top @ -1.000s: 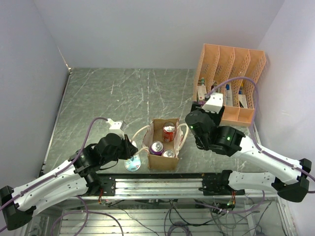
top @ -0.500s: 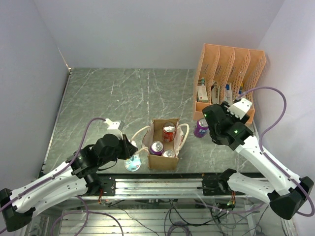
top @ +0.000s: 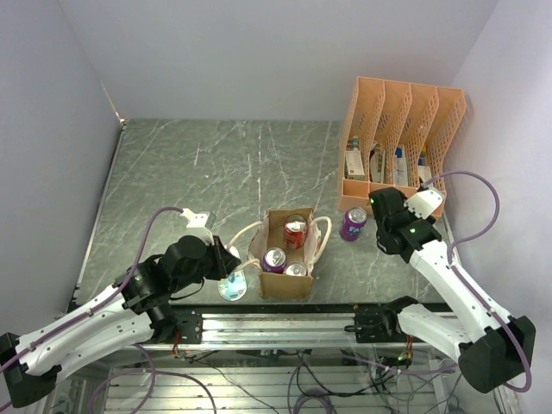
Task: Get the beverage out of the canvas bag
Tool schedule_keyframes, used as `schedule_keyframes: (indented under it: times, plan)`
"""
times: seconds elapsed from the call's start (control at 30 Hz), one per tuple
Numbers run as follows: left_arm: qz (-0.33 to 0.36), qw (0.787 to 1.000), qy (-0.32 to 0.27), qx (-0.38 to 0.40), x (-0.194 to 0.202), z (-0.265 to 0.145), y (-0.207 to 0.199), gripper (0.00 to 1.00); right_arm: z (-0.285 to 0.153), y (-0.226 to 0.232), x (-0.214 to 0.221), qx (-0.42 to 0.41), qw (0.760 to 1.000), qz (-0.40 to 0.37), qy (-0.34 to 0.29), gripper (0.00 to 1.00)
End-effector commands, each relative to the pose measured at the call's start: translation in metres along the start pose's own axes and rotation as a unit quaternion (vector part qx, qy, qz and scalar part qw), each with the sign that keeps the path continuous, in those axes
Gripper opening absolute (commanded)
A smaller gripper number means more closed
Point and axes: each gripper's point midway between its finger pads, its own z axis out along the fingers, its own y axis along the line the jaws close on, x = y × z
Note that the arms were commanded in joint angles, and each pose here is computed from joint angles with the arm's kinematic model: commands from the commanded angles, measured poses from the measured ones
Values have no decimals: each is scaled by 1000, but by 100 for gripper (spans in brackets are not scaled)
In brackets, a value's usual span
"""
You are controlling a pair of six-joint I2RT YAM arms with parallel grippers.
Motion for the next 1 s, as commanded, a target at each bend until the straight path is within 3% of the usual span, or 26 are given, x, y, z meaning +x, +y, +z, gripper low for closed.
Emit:
schedule_keyframes:
  times: [0.0, 0.5, 0.97]
  plan:
    - [8, 1000, 6, 0, -2, -4, -2, 7, 13, 7, -4, -5, 998, 66, -4, 0]
    - [-1, 1000, 8, 6, 1, -1, -4, 7, 42, 24, 35, -50, 991, 80, 94, 0]
    - [3, 1000, 11, 12, -1, 1, -9, 7, 54, 28, 62, -43, 989, 49, 134, 0]
